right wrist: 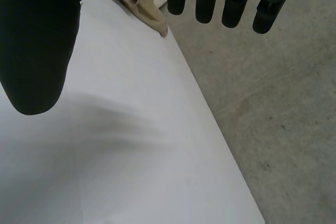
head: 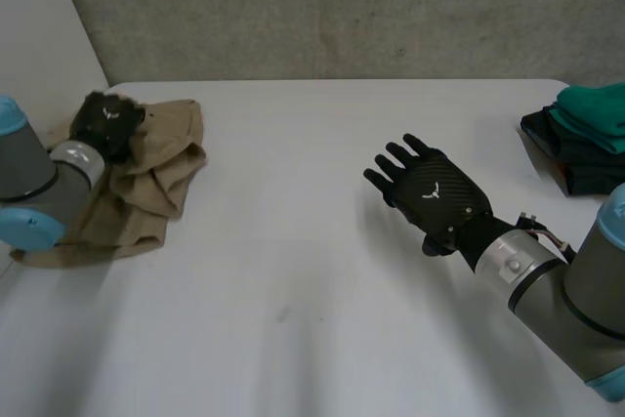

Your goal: Fold the laundry.

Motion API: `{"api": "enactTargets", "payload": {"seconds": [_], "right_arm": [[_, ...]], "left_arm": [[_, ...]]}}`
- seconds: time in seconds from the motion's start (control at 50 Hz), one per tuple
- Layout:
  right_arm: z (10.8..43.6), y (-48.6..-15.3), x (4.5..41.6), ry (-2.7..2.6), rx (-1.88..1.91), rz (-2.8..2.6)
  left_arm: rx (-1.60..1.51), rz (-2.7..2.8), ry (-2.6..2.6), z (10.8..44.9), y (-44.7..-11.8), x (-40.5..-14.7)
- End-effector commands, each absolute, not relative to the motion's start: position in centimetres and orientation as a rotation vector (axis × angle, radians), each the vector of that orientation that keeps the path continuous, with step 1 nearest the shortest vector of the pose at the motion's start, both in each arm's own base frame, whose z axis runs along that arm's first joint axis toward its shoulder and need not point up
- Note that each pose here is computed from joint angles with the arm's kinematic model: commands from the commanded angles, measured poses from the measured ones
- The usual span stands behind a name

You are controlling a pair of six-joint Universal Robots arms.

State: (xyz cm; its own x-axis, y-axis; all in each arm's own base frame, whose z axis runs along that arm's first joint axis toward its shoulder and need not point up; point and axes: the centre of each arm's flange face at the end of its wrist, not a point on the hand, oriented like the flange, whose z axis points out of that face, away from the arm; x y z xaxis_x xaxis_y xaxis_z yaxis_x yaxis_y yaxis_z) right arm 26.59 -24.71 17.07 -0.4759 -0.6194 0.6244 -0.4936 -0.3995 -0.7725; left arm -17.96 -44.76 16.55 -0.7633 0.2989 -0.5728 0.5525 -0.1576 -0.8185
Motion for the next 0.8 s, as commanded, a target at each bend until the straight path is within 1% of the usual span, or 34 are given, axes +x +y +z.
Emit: {"api": "enactTargets", "payload": {"seconds": [0.02,0.04,0.1,0.12,0.18,0.2,0.24,0.26,0.32,0.34,0.38,0.42,0.5,0.52,0.58,0.6,0.66,0.68,0.74,0.76,0.8], "right_arm": [[17.7,-25.8,25.3,1.748,-1.508,-2.086],[18.5,-26.1,25.0,1.754,-1.491,-2.129],[19.9,-26.8,24.3,1.779,-1.453,-2.209],[20.2,-27.0,24.0,1.790,-1.439,-2.230],[21.4,-27.6,23.3,1.820,-1.389,-2.300],[21.7,-27.6,23.2,1.824,-1.374,-2.316],[22.4,-27.8,23.0,1.833,-1.343,-2.351],[22.9,-28.0,22.6,1.854,-1.300,-2.382],[23.5,-28.6,21.7,1.906,-1.220,-2.418],[23.9,-29.2,21.1,1.940,-1.161,-2.443],[24.3,-29.7,20.5,1.971,-1.107,-2.466],[24.7,-30.5,19.5,2.015,-1.043,-2.496],[25.3,-31.6,18.0,2.065,-1.000,-2.515],[25.5,-31.8,17.9,2.070,-1.000,-2.512],[26.2,-31.8,18.2,2.043,-1.036,-2.489],[26.6,-31.8,18.6,2.015,-1.073,-2.456],[26.8,-31.6,19.7,1.953,-1.148,-2.379],[26.8,-31.5,20.4,1.906,-1.199,-2.319],[27.0,-31.7,21.6,1.831,-1.263,-2.233],[26.7,-31.9,22.3,1.809,-1.293,-2.164],[26.1,-31.9,23.0,1.798,-1.318,-2.083]], "left_arm": [[0.849,-2.369,1.918,24.0,-41.2,-21.3],[0.834,-2.453,1.931,25.7,-39.9,-22.5],[0.835,-2.585,1.971,28.0,-37.3,-24.9],[0.850,-2.659,2.020,28.9,-35.4,-26.5],[0.942,-2.752,2.103,29.6,-32.2,-29.4],[1.035,-2.782,2.159,29.3,-30.2,-31.1],[1.159,-2.782,2.226,28.5,-28.2,-33.0],[1.299,-2.759,2.280,27.3,-26.2,-34.7],[1.491,-2.688,2.372,24.7,-23.5,-37.5],[1.584,-2.624,2.431,22.8,-22.1,-38.9],[1.640,-2.557,2.482,21.1,-21.5,-39.8],[1.677,-2.470,2.533,19.6,-21.0,-40.0],[1.763,-2.348,2.531,19.2,-19.7,-39.6],[1.792,-2.328,2.514,19.4,-19.2,-39.5],[1.818,-2.352,2.392,21.7,-18.7,-38.7],[1.794,-2.375,2.351,23.1,-18.6,-38.1],[1.676,-2.400,2.339,25.0,-19.0,-36.7],[1.557,-2.398,2.353,25.8,-19.6,-35.6],[1.370,-2.384,2.373,26.5,-20.2,-34.0],[1.263,-2.383,2.369,27.1,-20.2,-33.0],[1.169,-2.377,2.361,27.4,-20.1,-32.1]]}}
